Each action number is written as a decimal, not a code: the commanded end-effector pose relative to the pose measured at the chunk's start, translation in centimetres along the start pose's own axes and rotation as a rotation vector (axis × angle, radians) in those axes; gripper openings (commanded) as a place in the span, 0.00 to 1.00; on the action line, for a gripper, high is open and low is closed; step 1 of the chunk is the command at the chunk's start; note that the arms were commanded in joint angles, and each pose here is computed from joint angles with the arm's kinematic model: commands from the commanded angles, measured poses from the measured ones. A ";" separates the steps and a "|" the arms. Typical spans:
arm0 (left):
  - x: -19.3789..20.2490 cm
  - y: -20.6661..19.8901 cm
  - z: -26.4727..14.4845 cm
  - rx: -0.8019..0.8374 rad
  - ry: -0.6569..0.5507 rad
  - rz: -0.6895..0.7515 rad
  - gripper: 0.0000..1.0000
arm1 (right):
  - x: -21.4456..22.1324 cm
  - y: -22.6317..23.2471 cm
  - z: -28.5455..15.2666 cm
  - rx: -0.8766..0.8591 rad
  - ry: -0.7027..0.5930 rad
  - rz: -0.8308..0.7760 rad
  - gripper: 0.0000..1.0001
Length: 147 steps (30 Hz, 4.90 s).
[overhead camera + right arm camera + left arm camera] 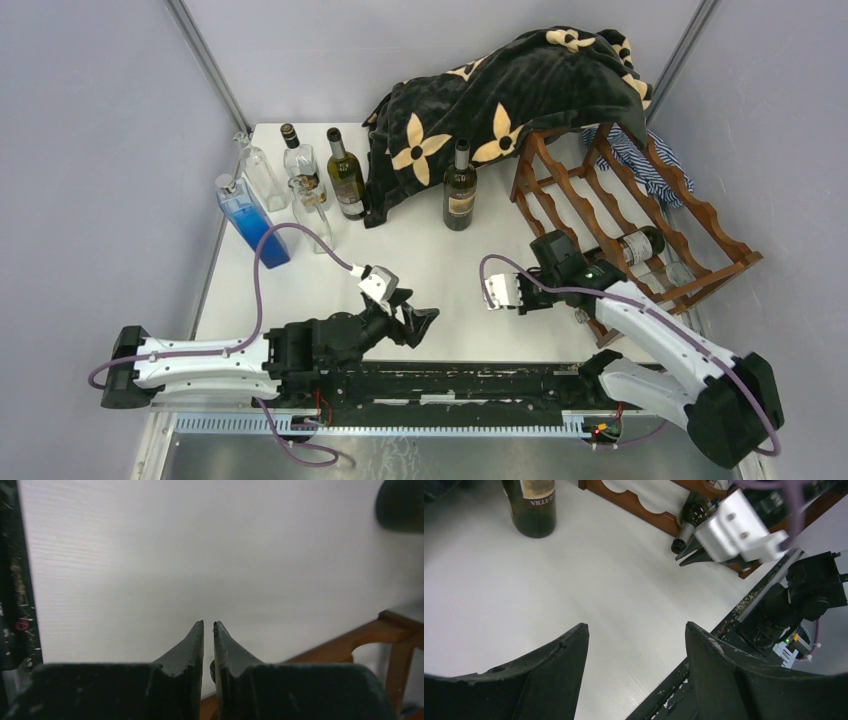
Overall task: Put the wine bottle on the wine rack
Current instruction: Place the wine bottle in the wine rack, then pick up the wine bottle from the center of the board.
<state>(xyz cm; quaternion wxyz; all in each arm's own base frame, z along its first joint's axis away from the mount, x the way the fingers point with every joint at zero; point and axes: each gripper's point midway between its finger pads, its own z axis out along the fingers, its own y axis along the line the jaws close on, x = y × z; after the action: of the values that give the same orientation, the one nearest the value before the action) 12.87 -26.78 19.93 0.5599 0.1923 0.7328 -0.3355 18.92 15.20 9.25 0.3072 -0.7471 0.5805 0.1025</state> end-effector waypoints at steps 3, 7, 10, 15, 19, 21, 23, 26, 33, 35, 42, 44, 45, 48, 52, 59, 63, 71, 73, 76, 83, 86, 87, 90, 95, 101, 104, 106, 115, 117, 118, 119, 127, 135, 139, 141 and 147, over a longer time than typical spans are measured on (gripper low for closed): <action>-1.1 1.4 -0.7 -0.069 -0.039 -0.057 0.77 | 6.4 -3.0 1.5 0.168 0.331 0.133 0.13; -1.0 1.6 -0.8 -0.078 -0.037 -0.064 0.77 | 8.0 -3.3 1.6 0.201 0.408 0.147 0.12; -1.0 1.8 -0.8 -0.091 -0.042 -0.062 0.77 | 9.0 -3.3 1.4 0.218 0.457 0.143 0.13; -1.7 1.9 -0.6 -0.111 -0.053 -0.044 0.78 | 9.9 -2.8 1.4 0.197 0.505 0.150 0.12; -2.2 1.8 -0.4 -0.121 -0.052 -0.018 0.79 | 10.2 -2.9 1.1 0.202 0.532 0.162 0.13; -2.2 1.8 -0.2 -0.128 -0.051 -0.004 0.80 | 10.1 -3.2 0.9 0.204 0.529 0.172 0.12; -2.4 1.7 0.0 -0.130 -0.055 0.002 0.80 | 8.9 -3.3 1.1 0.181 0.471 0.178 0.13; -2.8 1.4 0.3 -0.131 -0.066 0.006 0.86 | 4.6 -3.1 2.0 0.086 0.254 0.173 0.19; -3.2 1.2 0.9 -0.156 -0.073 0.010 0.99 | -5.0 -1.7 2.4 -0.162 -0.192 0.118 0.32; -3.4 1.3 1.0 -0.168 -0.082 0.008 1.00 | -5.9 -2.2 2.4 -0.167 -0.232 0.130 0.34; -6.4 1.9 1.7 -0.188 -0.179 0.022 1.00 | -4.2 -0.6 2.7 -0.115 -0.210 0.107 0.47; -8.1 2.3 2.8 -0.183 -0.188 0.026 1.00 | -3.6 -0.2 2.8 -0.101 -0.197 0.084 0.50; -8.8 2.7 3.5 -0.180 -0.186 0.020 1.00 | -3.3 -0.2 2.9 -0.092 -0.183 0.079 0.50; -10.7 4.2 5.6 -0.182 -0.189 0.011 1.00 | -1.9 -0.4 3.1 -0.064 -0.122 0.073 0.51; -13.6 4.9 8.2 -0.177 -0.194 0.098 1.00 | -0.8 -0.8 3.0 -0.022 -0.070 0.066 0.51; -14.3 7.6 13.3 -0.279 -0.077 0.281 1.00 | 0.0 -1.0 2.9 0.009 -0.034 0.050 0.51; -14.7 8.4 15.0 -0.179 -0.096 0.193 1.00 | 0.2 -1.0 2.9 0.014 -0.020 0.045 0.51; -15.7 9.2 15.9 -0.084 -0.139 0.063 0.94 | 0.7 -0.8 3.1 0.006 0.001 0.040 0.51; -15.5 9.7 16.1 -0.090 -0.132 0.054 0.92 | 0.8 -0.8 3.1 0.005 0.006 0.039 0.51; -15.5 10.4 16.3 -0.101 -0.131 0.050 0.92 | 0.9 -0.7 3.2 0.005 0.011 0.041 0.51; -15.2 11.4 17.8 -0.126 -0.088 0.156 0.88 | 1.1 -0.5 3.4 -0.010 0.020 0.040 0.51; -15.2 11.6 18.9 -0.120 -0.084 0.190 0.88 | 1.1 -0.5 3.4 -0.011 0.019 0.038 0.52; -15.2 11.7 19.3 -0.119 -0.085 0.201 0.88 | 1.1 -0.5 3.4 -0.010 0.019 0.038 0.51; -15.6 12.1 20.4 -0.127 -0.102 0.227 0.86 | 1.1 -0.4 3.4 -0.012 0.022 0.039 0.52; -15.8 12.3 22.2 -0.118 -0.117 0.255 0.78 | 1.2 -0.4 3.5 -0.014 0.026 0.037 0.52; -15.7 13.0 24.0 -0.123 -0.139 0.259 0.77 | 1.4 -0.3 3.5 -0.017 0.033 0.038 0.52; -16.0 13.2 24.6 -0.122 -0.157 0.251 0.76 | 1.4 -0.3 3.6 -0.018 0.033 0.038 0.52; -16.1 13.4 25.0 -0.124 -0.160 0.248 0.74 | 1.4 -0.3 3.6 -0.020 0.034 0.038 0.51; -16.4 13.0 26.7 -0.088 -0.178 0.244 0.70 | 1.8 0.0 4.0 -0.039 0.047 0.045 0.51; -16.3 12.9 27.1 -0.077 -0.178 0.241 0.68 | 2.0 0.2 4.1 -0.046 0.057 0.049 0.51; -16.2 12.8 27.3 -0.071 -0.175 0.240 0.67 | 2.1 0.1 4.1 -0.046 0.062 0.049 0.51; -16.2 12.7 27.4 -0.065 -0.174 0.240 0.65 | 2.1 0.2 4.1 -0.048 0.064 0.049 0.51; -15.8 12.4 27.9 -0.039 -0.148 0.249 0.13 | 1.8 0.2 4.0 -0.047 0.050 0.043 0.51; -18.1 10.9 24.7 -0.020 -0.199 0.192 0.02 | 0.4 0.4 3.9 -0.073 -0.014 0.038 0.52; -20.0 9.6 20.5 -0.007 -0.260 0.121 0.02 | -1.1 0.8 3.6 -0.106 -0.085 0.039 0.52; -20.0 9.1 18.2 0.002 -0.275 0.070 0.02 | -1.9 1.0 3.5 -0.121 -0.120 0.042 0.52; -19.8 7.7 11.1 0.038 -0.378 -0.069 0.02 | -5.3 1.4 2.5 -0.172 -0.272 0.051 0.54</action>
<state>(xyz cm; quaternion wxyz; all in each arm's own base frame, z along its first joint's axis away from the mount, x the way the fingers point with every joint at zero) 35.01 -29.41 26.51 0.6083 0.1836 0.7092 -0.3056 17.24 17.86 5.66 0.2689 -0.7396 0.5848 0.1970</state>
